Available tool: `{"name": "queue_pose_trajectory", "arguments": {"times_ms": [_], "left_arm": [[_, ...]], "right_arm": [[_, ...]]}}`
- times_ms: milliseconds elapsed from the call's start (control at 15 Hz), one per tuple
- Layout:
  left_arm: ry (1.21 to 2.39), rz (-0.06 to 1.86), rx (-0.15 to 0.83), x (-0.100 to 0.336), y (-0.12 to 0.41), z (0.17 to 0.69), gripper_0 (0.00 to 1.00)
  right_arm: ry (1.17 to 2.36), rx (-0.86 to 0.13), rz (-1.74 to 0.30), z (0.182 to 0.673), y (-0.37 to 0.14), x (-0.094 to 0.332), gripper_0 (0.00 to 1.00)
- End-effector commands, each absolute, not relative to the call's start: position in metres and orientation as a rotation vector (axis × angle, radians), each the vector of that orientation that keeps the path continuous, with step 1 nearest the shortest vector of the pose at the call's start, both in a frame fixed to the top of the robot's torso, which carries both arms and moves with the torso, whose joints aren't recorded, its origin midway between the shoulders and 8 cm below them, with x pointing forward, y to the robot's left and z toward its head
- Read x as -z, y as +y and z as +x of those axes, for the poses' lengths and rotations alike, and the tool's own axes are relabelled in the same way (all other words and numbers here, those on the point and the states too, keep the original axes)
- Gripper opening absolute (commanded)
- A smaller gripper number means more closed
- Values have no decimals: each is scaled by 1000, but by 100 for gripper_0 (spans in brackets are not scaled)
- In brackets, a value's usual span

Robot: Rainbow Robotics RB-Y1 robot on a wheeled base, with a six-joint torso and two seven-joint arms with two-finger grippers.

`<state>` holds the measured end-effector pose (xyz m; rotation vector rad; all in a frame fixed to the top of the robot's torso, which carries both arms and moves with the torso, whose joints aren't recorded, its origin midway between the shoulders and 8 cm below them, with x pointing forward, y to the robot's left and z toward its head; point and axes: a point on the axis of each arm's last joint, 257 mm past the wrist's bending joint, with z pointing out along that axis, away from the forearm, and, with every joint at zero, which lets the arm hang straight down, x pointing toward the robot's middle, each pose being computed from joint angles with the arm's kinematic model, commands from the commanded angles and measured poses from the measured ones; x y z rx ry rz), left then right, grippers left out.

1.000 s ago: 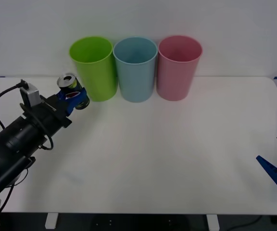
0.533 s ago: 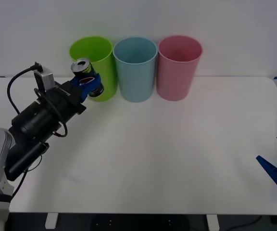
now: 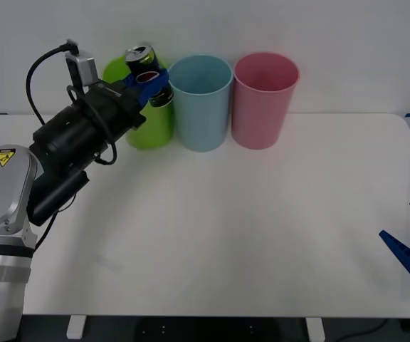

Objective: Grasp the object on the table and drop it into the matching bin: aluminum can to the light blue bin, PET bottle to the pink bin.

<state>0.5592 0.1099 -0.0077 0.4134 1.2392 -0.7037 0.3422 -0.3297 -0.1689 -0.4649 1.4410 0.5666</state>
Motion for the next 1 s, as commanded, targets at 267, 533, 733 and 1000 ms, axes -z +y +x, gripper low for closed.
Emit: {"name": "queue_pose_trajectory", "arguments": {"times_ms": [267,533,733,1000], "left_arm": [[1250,370,637,-4,117,591,0],[1274,384,645,-6,96,616,0],[1289,399,628,-9,80,633,0],[1315,406,604,-13,54,656,0]], "right_arm": [[1441,-567,-465,342,-330,169,100],[1441,-567,-465,342,-330,169,100],[1441,-567,-465,342,-330,169,100],[1441,-567,-465,342,-330,169,100]]}}
